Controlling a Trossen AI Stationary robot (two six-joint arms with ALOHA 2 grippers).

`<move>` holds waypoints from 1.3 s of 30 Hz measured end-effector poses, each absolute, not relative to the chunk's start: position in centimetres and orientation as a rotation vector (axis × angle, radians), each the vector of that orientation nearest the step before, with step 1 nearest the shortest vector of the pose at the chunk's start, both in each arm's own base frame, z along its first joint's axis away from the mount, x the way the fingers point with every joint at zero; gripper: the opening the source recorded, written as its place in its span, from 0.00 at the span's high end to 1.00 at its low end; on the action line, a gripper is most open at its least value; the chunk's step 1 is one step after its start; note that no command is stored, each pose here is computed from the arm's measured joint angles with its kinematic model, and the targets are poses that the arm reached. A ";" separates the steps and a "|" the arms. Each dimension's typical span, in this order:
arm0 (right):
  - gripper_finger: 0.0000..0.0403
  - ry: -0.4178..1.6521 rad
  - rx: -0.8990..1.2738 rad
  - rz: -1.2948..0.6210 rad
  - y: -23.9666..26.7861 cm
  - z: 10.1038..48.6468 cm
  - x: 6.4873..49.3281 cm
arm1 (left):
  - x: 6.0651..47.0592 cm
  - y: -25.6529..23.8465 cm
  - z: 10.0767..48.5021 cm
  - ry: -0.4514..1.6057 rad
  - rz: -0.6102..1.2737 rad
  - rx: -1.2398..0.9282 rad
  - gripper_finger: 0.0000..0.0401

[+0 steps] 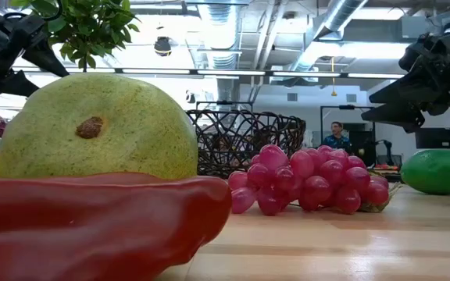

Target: Build produce basket

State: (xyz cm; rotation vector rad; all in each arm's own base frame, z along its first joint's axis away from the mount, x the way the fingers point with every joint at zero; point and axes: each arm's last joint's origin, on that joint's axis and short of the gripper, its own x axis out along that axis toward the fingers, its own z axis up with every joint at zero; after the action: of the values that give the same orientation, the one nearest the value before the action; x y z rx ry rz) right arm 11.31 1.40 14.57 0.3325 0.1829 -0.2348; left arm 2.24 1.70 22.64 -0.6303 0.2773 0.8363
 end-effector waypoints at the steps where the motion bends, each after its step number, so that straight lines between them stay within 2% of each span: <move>1: 0.29 0.183 0.332 -0.235 1.4 14.6 11.3 | 2.2 1.7 22.6 0.277 0.836 -0.630 0.08; 39: 0.29 0.182 0.301 -0.255 1.2 14.6 11.3 | 2.2 1.7 22.6 0.277 0.836 -0.631 0.08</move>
State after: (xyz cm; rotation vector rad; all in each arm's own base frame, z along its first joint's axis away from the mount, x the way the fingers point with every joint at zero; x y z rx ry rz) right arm 11.32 1.21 14.57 0.3008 0.1822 -0.2549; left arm 2.24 1.70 22.64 -0.6305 0.2770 0.8362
